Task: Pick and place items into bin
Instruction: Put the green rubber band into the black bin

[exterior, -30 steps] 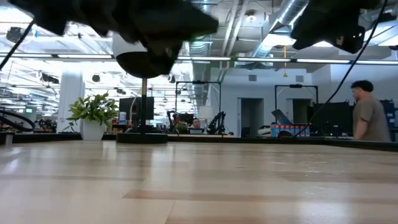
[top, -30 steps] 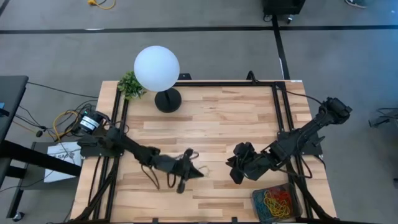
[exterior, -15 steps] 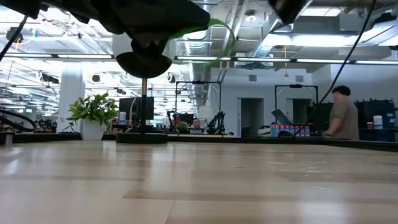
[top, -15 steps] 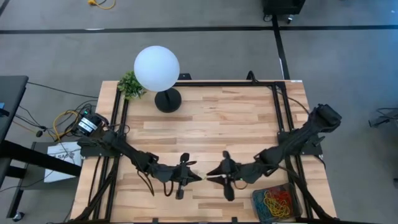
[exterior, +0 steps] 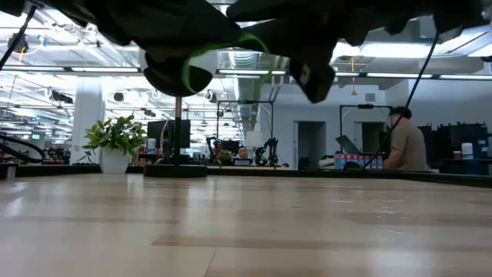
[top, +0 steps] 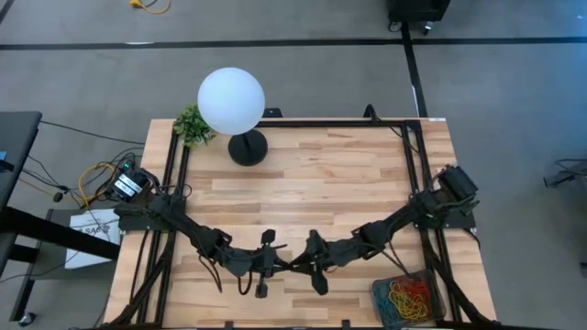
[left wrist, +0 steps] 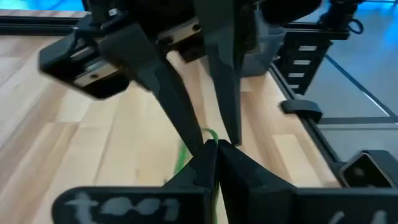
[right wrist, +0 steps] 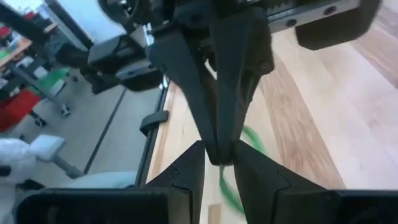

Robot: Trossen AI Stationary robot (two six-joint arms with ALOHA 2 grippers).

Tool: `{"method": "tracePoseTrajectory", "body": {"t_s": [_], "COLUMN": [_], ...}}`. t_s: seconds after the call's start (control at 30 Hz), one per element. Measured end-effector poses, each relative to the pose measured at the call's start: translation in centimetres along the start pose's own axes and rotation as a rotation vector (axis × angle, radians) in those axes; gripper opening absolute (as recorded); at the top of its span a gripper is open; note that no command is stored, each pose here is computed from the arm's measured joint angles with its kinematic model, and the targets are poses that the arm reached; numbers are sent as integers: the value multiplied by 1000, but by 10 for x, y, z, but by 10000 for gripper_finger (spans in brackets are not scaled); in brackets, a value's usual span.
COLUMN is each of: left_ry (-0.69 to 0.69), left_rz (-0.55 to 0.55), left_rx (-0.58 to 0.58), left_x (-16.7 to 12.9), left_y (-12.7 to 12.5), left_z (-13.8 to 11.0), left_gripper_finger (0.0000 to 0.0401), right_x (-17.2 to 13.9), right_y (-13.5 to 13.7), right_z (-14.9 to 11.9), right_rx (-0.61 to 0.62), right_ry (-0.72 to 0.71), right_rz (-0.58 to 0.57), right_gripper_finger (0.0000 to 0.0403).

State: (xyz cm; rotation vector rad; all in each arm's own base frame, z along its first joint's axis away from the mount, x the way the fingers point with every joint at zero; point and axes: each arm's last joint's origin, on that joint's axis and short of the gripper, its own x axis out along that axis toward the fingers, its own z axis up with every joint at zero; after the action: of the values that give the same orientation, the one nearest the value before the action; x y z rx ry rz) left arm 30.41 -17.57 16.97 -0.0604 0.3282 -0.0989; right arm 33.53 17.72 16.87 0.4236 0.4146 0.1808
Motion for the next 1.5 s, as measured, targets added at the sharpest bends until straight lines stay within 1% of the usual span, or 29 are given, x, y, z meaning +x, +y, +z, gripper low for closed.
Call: {"method": "tracePoseTrajectory", "body": {"t_s": [0.03,0.1,0.37,0.6,0.8,1.0,1.13,1.27,1.4,1.5], "left_ry": [-1,2,-15,-25,-31,-37,-41,-1,65,89], "left_rz": [1,-4,-10,13,2,-66,-69,-50,-29,-4], "left_rx": [0,1,2,5,-21,-33,-23,-10,-22,-31], "left_x": [0,0,-4,-6,-6,-4,-3,-2,-3,-3], "left_y": [-1,-1,-9,-12,-13,-16,-18,-16,-14,-13], "left_z": [0,0,0,-1,0,9,13,8,2,-1], "left_gripper_finger": [0,0,0,0,0,0,0,0,0,0], "right_x": [2,3,1,1,-1,1,3,4,4,4], "right_y": [0,0,3,6,12,4,-4,-11,-13,-14], "right_z": [-2,-2,2,-8,-12,-8,-2,-1,-1,-3], "right_rx": [-23,-40,-40,2,-12,-4,36,98,102,96], "right_ry": [7,-5,-18,36,52,40,29,39,46,69], "right_rz": [19,23,45,37,51,29,7,-21,-30,-45], "right_gripper_finger": [77,77,77,77,77,77,77,77,77,77]}}
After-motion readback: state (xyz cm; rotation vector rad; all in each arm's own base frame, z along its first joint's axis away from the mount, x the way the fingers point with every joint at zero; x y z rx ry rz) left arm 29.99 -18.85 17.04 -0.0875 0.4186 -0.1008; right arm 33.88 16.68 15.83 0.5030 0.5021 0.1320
